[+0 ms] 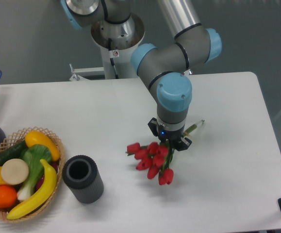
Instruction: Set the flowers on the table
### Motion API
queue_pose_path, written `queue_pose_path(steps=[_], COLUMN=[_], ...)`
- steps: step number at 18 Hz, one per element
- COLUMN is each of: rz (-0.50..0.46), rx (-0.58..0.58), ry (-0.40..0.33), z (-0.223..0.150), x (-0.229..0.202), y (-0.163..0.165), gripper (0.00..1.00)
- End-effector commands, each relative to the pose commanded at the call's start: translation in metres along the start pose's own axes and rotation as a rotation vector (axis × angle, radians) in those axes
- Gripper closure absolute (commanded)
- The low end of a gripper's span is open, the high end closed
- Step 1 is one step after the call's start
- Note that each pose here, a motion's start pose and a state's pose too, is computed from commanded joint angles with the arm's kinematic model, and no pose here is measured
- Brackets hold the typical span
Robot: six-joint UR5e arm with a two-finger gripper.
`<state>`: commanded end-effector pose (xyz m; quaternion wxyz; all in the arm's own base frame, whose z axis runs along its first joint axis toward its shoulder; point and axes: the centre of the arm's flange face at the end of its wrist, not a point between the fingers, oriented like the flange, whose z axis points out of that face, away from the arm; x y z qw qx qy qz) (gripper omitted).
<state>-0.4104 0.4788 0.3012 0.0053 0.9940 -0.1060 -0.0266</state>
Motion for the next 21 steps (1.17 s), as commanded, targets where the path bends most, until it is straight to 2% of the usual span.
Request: queue_pose_path(steps=[5,9,21], rz=[-0.047,-0.049,-0.050], rx=[0.046,0.103,0.102], ry=[-0.075,-0.072,-0.083], z=[-0.021,-0.031,-0.037], x=[-0.020,-0.021,-0.020], y=[0.022,0.024,0.025], gripper=[0.00,0.00,0.00])
